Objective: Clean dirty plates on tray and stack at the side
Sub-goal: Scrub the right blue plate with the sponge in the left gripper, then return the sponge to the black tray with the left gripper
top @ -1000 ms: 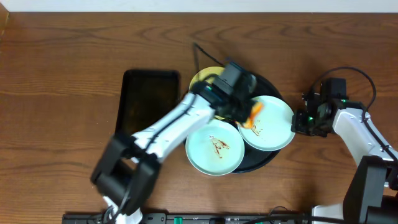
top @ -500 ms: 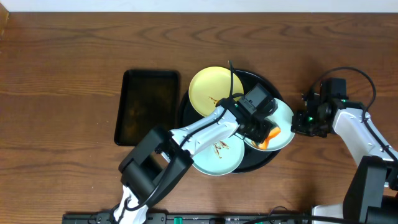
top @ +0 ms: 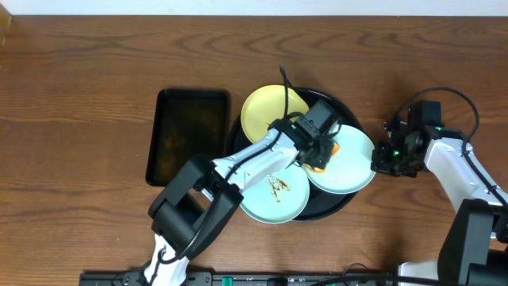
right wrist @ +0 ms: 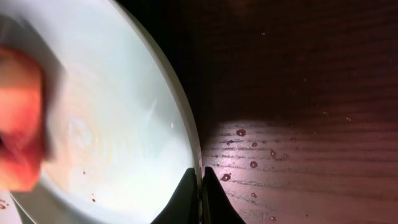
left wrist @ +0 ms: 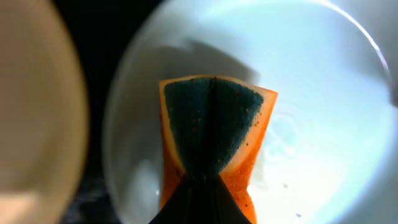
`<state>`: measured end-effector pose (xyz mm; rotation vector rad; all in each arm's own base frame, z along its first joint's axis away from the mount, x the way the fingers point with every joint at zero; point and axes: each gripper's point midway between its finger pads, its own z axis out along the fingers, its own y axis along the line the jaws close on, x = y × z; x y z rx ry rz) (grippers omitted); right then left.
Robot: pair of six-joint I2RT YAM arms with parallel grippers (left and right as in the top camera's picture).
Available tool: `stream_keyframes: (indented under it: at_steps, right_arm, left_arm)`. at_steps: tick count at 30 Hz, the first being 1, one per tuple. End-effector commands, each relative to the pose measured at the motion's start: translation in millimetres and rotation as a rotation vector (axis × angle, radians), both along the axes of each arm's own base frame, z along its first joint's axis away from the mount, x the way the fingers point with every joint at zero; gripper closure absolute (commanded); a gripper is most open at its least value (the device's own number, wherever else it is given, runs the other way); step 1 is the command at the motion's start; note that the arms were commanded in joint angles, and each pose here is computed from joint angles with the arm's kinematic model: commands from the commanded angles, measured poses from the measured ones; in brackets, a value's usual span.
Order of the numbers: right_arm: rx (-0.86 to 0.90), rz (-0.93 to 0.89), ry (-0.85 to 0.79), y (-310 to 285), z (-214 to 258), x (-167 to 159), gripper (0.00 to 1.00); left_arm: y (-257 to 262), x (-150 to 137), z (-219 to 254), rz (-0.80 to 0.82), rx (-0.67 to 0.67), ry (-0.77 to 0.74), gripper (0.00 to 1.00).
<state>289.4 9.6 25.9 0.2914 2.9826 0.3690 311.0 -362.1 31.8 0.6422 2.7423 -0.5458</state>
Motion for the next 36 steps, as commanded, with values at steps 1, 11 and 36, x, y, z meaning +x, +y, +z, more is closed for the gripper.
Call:
stream_keyframes:
  at_steps: [1,11,36]
  right_arm:
    - [-0.033,-0.003,0.037,-6,-7,-9,0.99]
    - [-0.032,-0.004,0.034,-6,-7,-8,0.99]
    - [-0.006,-0.007,-0.038,-3,-3,9,0.99]
  left_arm:
    - [10,20,7,0.051,0.018,-0.050,0.92]
    - [13,28,105,0.069,-0.125,-0.192,0.92]
    - [189,44,112,0.376,0.104,-0.011,0.92]
